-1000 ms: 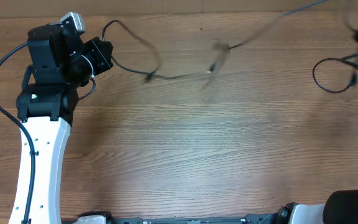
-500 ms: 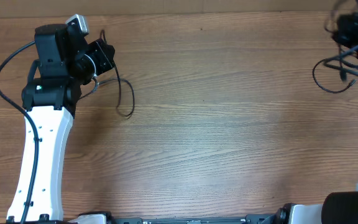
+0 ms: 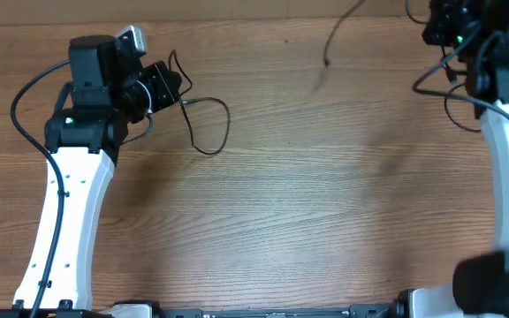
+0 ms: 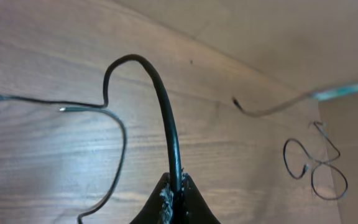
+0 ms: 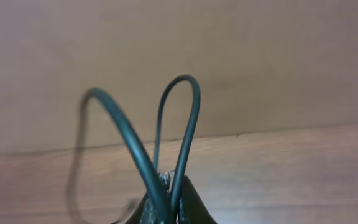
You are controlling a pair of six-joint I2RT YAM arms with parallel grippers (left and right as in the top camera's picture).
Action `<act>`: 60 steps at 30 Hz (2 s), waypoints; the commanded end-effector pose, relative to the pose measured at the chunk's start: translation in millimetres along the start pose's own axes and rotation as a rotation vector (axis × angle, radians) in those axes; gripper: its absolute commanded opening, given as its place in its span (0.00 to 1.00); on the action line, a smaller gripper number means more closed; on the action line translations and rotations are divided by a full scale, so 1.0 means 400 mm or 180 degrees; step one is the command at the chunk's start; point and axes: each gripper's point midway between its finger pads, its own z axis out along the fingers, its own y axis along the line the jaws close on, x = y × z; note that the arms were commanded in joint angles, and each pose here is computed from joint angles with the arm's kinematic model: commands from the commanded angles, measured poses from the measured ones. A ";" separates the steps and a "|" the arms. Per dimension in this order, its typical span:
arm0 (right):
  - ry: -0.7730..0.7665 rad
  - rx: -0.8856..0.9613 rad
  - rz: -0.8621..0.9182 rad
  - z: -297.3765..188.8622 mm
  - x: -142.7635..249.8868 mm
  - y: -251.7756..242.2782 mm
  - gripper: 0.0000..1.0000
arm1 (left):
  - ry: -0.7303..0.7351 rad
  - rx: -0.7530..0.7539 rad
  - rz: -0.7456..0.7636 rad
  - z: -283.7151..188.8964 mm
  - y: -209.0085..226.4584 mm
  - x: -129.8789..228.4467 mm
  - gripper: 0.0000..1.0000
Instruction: Untangle cables
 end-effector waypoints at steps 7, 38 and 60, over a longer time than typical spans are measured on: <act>-0.0036 0.0978 -0.1049 0.135 0.022 -0.163 0.04 | 0.0038 0.0051 0.0092 -0.005 -0.022 0.001 0.04; 0.0691 0.0956 0.0206 0.049 0.104 -0.141 1.00 | 0.0468 0.0317 0.0503 0.100 -0.173 0.145 0.04; 0.2233 -0.0125 0.1133 -0.248 0.310 0.093 1.00 | 0.1300 0.0446 0.0920 0.266 -0.241 0.391 0.65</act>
